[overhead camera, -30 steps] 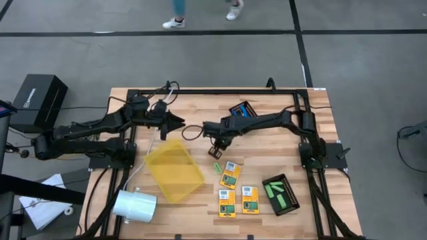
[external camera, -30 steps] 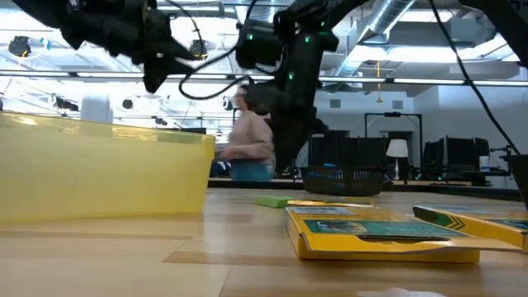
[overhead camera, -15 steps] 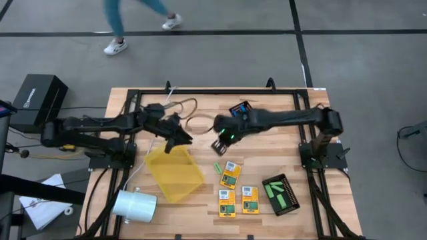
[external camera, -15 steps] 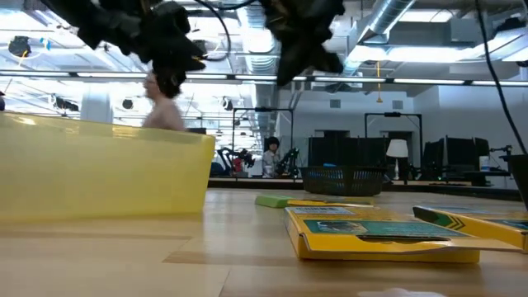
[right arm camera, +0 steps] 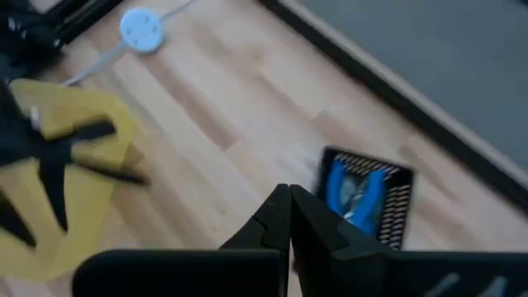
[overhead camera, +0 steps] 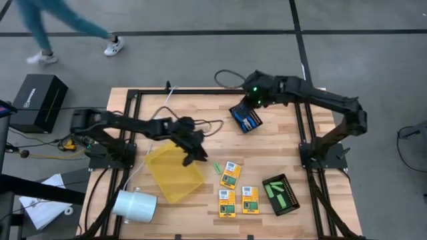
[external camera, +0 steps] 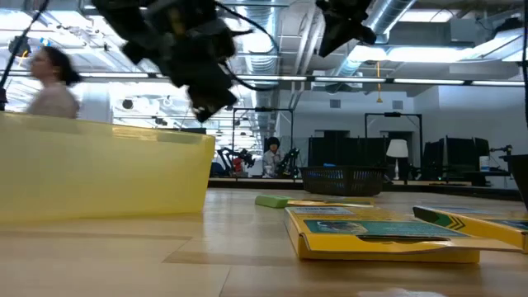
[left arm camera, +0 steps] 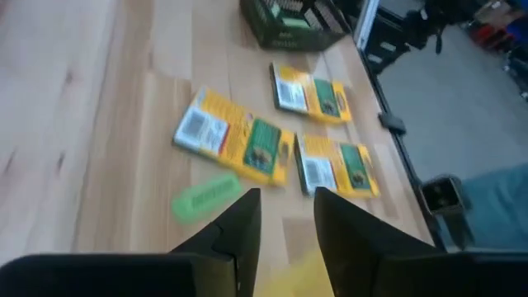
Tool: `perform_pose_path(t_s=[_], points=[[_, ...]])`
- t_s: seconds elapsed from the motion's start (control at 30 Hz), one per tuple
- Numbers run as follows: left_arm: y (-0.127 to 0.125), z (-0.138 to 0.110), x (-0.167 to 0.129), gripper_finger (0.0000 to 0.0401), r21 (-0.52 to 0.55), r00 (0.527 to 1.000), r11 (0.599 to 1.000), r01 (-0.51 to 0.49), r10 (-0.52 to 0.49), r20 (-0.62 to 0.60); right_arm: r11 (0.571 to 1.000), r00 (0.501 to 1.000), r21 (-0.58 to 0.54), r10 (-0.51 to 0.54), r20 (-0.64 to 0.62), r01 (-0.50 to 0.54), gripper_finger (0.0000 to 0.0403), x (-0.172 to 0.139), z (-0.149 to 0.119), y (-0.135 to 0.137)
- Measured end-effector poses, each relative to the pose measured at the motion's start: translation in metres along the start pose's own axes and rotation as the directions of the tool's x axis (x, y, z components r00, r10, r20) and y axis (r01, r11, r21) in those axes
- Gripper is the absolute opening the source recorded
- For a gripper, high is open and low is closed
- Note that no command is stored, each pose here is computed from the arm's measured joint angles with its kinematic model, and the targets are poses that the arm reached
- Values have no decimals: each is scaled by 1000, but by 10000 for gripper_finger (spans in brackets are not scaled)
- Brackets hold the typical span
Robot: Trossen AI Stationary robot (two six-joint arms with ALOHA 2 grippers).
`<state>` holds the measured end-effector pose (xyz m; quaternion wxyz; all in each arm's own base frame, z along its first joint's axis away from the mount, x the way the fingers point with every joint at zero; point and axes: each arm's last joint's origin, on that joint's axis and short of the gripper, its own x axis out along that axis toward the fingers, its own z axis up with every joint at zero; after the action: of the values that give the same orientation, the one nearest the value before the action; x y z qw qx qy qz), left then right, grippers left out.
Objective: Pick & Place School Supplies
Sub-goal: Put the green eraser into the bottom black bin
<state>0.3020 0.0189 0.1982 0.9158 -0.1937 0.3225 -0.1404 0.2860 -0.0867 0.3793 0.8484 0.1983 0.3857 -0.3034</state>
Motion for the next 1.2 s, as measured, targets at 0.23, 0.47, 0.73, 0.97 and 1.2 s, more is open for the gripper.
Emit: perform_pose_path(t_s=[0.23,0.47,0.73,0.97,1.2], points=[[20,5,42,35,-40,997,999,-22,18,-82,997,1000,-73,-4,12,4,0,-8,7,-25],[26,3,61,5,-6,994,1000,-17,17,-108,991,1000,-134,18,3,-17,0,-7,9,-30],[19,-11,77,1,10,985,1000,8,-6,-173,985,999,-166,46,-17,-48,0,-6,10,-37],[29,-25,90,1,-51,975,998,-42,30,-222,985,999,-167,45,-16,-47,0,-6,11,-38],[32,-26,92,1,-47,975,996,-73,61,-215,985,999,-166,45,-16,-47,0,-6,11,-38]])
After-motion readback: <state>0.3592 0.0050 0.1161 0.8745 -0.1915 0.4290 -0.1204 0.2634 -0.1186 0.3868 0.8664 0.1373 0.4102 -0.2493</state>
